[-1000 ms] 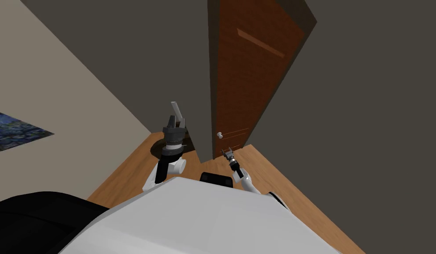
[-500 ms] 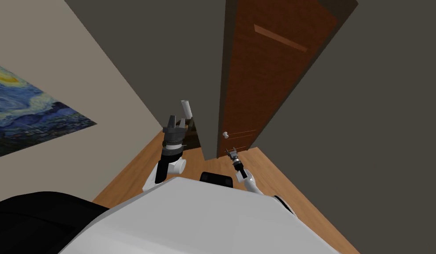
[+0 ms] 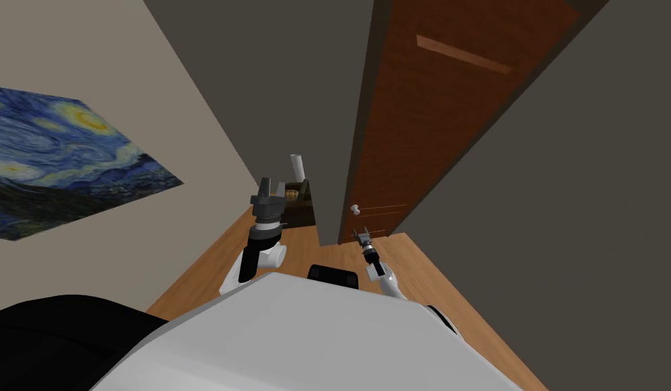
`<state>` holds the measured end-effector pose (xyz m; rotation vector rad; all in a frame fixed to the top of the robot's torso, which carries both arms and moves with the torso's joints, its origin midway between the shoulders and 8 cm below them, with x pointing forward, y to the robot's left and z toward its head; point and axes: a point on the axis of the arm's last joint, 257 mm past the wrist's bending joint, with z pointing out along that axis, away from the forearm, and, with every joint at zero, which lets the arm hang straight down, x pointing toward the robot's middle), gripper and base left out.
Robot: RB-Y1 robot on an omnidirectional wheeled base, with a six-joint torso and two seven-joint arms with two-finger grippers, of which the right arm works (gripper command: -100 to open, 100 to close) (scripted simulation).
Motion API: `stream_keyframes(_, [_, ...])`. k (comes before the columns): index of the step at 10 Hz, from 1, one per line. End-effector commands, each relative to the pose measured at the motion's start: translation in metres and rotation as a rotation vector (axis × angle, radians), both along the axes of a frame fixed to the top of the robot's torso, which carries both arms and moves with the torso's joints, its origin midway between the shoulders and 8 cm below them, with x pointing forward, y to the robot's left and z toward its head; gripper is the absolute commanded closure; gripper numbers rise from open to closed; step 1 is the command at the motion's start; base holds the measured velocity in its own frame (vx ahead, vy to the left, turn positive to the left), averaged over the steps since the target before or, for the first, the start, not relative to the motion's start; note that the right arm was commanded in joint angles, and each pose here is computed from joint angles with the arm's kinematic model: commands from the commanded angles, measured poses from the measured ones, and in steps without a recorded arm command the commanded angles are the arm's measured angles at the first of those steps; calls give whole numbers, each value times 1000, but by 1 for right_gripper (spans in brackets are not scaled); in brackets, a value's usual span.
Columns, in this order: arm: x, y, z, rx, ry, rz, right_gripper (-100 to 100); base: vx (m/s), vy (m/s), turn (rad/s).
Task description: Pull the door open
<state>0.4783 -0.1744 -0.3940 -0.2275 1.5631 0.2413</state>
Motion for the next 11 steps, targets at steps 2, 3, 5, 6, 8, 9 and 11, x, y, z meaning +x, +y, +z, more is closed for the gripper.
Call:
stream_keyframes(2, [2, -24, -1, 1, -1, -48, -100, 26, 27, 155])
stream_keyframes(3, [3, -35, -1, 1, -1, -70, -100, 44, 39, 254])
stream_keyframes(5, [3, -35, -1, 1, -1, -70, -100, 18, 12, 11])
stream_keyframes(6, [3, -56, -1, 1, -1, -113, -100, 29, 21, 325])
stream_keyframes(8, [3, -76, -1, 1, -2, -155, -100, 54, 22, 177])
stream_keyframes(9, [3, -86, 0, 2, -2, -175, -100, 101, 26, 304])
stream_keyframes(11, [2, -95, 0, 2, -3, -195, -100, 69, -1, 138])
